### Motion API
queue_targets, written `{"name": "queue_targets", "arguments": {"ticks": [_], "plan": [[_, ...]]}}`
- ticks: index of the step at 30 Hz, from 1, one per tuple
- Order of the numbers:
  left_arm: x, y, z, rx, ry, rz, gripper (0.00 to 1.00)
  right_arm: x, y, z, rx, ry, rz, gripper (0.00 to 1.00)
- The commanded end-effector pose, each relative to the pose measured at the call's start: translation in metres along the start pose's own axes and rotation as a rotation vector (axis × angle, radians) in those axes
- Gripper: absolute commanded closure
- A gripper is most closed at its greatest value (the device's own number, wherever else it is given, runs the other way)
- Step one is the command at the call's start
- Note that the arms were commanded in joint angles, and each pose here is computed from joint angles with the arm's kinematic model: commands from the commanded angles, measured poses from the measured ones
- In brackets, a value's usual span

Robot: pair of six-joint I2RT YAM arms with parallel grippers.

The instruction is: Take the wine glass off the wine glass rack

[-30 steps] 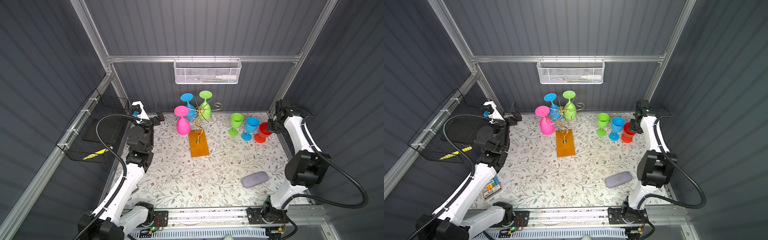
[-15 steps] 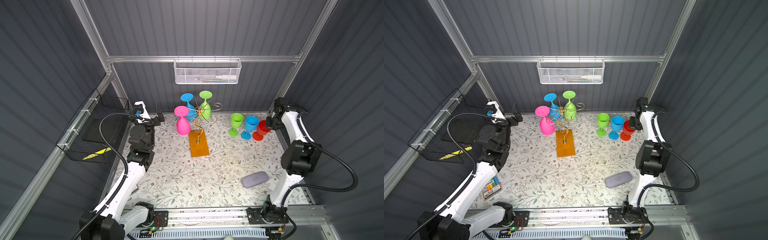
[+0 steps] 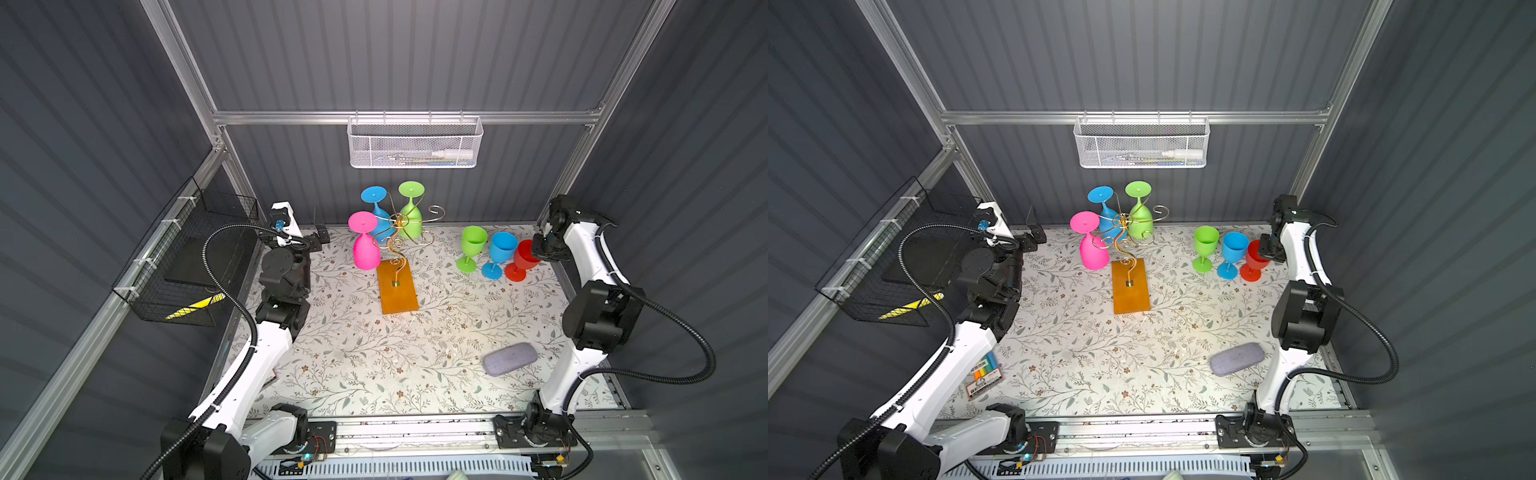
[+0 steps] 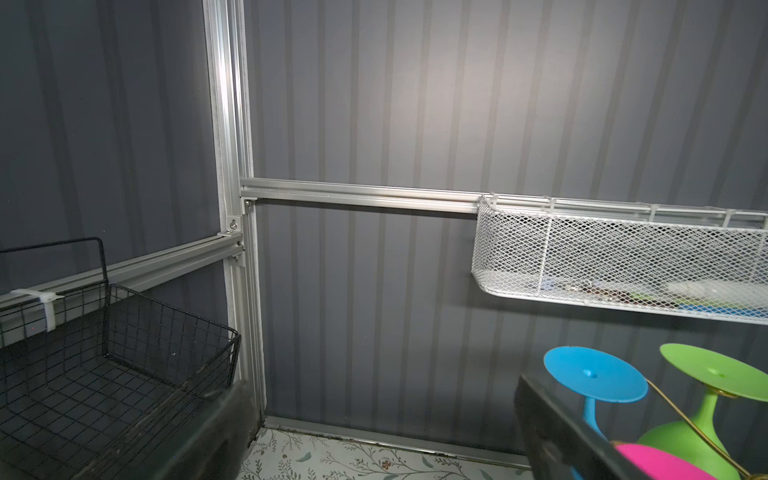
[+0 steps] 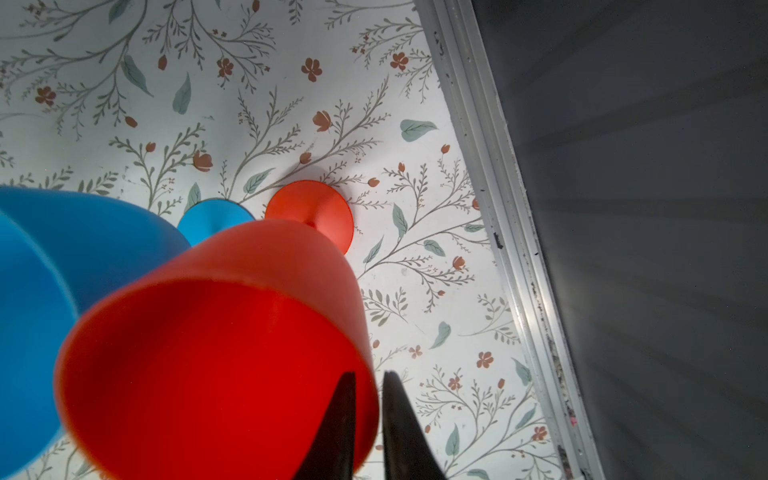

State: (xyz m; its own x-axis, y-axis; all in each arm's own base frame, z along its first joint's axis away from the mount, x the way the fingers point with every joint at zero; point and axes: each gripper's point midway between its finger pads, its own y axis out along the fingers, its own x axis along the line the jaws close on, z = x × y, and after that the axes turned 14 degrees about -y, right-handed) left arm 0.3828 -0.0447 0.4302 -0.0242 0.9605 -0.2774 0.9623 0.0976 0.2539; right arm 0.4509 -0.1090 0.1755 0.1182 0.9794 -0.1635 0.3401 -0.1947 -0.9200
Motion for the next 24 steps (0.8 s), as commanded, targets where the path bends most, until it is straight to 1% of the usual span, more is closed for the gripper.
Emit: {"name": "queue_targets", "arguments": {"ticks": [1, 9, 13, 15, 19, 21, 24], "plan": [[0.001, 0.003, -0.017, -0.034, 0.016, -0.024, 0.00, -0.002, -0.005, -0.003, 0.001, 0.000, -0.019, 0.79], [0.003, 0.003, -0.016, -0.030, 0.015, -0.034, 0.00, -0.008, -0.023, -0.014, -0.048, 0.017, -0.027, 0.63], [0.004, 0.006, -0.011, -0.007, 0.004, -0.046, 0.01, -0.011, -0.042, -0.022, -0.105, 0.034, -0.034, 0.56], [0.004, 0.008, -0.010, 0.015, 0.001, -0.051, 0.01, -0.010, -0.055, -0.026, -0.142, 0.043, -0.047, 0.54], [0.012, 0.015, -0.001, 0.092, -0.014, -0.113, 0.04, 0.001, -0.093, -0.035, -0.268, 0.078, -0.131, 0.52], [0.014, 0.018, 0.004, 0.128, -0.039, -0.119, 0.05, 0.014, -0.122, -0.040, -0.371, 0.096, -0.220, 0.51], [0.019, 0.022, 0.010, 0.184, -0.108, -0.110, 0.08, 0.042, -0.168, -0.043, -0.560, 0.113, -0.394, 0.49]]}}
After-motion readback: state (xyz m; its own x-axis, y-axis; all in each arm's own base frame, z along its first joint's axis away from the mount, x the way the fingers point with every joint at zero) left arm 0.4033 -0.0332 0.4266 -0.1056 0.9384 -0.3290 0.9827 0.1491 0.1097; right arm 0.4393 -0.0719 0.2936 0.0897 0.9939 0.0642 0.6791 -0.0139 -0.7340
